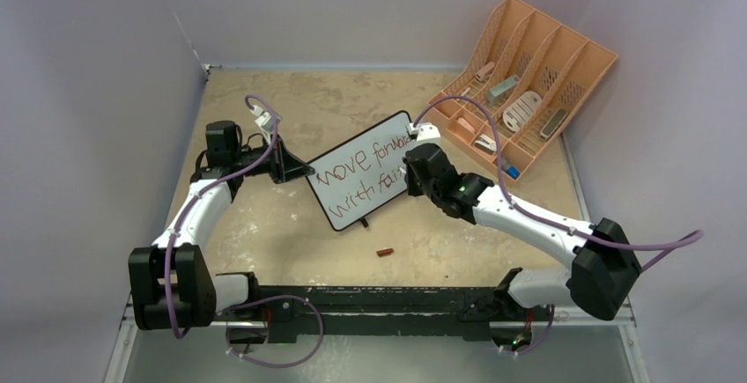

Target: Write a sentence on the whiteboard

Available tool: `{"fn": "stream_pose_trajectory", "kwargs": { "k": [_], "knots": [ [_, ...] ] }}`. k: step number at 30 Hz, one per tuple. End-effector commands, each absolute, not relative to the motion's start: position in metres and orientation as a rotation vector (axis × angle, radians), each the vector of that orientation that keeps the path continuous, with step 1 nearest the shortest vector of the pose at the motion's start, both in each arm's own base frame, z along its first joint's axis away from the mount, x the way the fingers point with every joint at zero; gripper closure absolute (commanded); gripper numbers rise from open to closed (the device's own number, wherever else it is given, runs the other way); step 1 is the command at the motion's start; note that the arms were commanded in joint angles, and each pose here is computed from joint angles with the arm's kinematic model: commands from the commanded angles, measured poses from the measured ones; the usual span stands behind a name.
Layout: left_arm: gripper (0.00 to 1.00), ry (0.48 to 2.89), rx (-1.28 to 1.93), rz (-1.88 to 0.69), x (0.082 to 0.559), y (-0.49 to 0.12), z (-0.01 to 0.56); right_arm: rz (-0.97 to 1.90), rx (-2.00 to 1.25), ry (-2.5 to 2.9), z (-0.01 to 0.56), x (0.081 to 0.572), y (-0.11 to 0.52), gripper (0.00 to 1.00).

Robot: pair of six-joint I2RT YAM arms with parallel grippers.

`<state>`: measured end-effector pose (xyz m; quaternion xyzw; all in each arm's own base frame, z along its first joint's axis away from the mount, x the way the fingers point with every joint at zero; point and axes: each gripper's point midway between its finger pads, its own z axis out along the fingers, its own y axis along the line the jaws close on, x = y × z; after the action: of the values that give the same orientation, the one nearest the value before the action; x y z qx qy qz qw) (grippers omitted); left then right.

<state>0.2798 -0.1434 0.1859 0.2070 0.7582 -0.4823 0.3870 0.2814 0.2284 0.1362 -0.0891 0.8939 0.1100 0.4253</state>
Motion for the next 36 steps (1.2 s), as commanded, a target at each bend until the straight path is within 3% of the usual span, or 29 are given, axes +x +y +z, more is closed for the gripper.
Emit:
{"fn": "stream_pose_trajectory", "kwargs": {
  "k": [1,36],
  "knots": [
    [1.00,1.879,0.567,-1.188,0.284,-0.141,0.196,0.304,-0.187,2.134,0.169,0.301,0.238,1.00],
    [1.00,1.882,0.562,-1.186,0.285,-0.140,0.196,0.291,-0.198,2.256,0.126,0.277,0.226,1.00]
  ]
}}
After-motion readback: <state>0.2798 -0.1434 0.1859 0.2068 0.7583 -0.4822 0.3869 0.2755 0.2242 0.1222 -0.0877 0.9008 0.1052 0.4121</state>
